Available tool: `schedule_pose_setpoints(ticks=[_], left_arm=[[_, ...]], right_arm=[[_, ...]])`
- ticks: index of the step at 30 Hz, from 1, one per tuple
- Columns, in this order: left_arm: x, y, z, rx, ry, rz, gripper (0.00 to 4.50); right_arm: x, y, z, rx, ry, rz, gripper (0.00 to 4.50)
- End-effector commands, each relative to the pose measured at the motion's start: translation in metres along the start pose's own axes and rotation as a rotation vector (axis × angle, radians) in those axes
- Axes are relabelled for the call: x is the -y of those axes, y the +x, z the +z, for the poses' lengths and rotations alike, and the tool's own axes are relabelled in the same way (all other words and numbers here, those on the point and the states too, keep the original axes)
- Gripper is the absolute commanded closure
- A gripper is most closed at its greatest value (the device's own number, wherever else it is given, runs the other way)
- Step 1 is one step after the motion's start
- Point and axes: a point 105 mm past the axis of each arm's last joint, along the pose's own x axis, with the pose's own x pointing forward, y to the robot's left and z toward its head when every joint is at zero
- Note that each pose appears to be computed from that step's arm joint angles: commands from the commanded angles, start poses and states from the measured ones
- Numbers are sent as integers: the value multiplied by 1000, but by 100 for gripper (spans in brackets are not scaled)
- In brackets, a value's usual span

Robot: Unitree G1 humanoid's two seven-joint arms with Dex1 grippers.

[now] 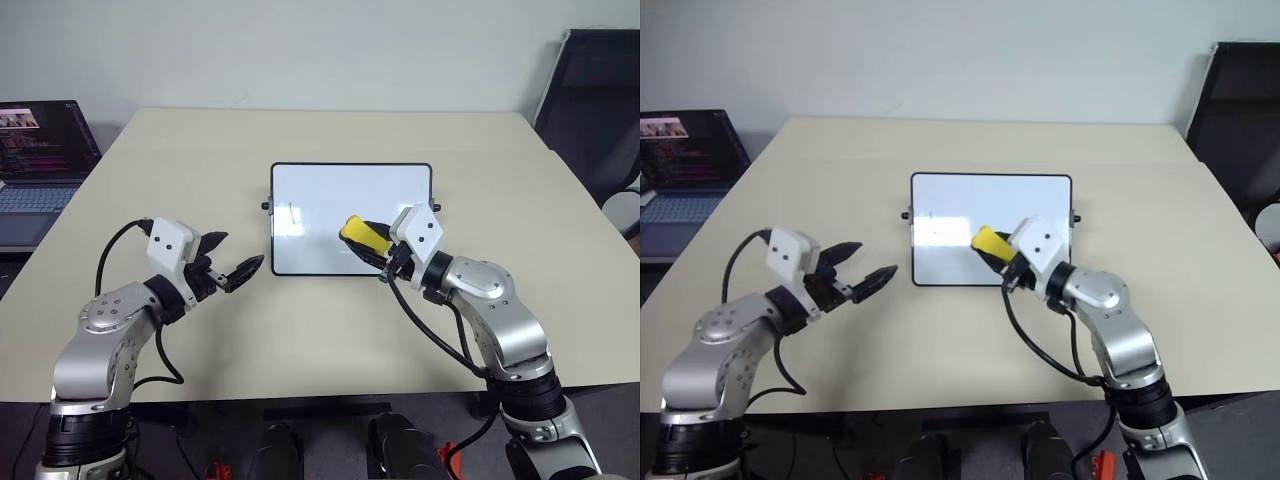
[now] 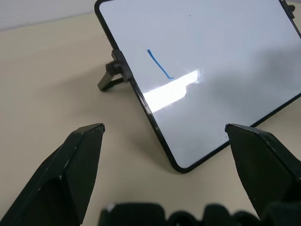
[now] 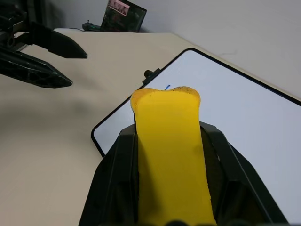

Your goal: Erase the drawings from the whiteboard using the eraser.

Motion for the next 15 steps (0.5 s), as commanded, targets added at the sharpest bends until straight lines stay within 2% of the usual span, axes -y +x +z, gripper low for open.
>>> schedule_pose_setpoints(ticks=[1,5,15], left_arm=[[-1,-5,18,64,42,19,0],[-2,-5,17,61,43,21,0],[0,-4,20,65,62,22,0]], right_arm=[[-2,-6,7,39,-32,-3,317],[-13,-8,-7,-8,-66,40,317],[-21,-5,-13,-15,-96,81,317]])
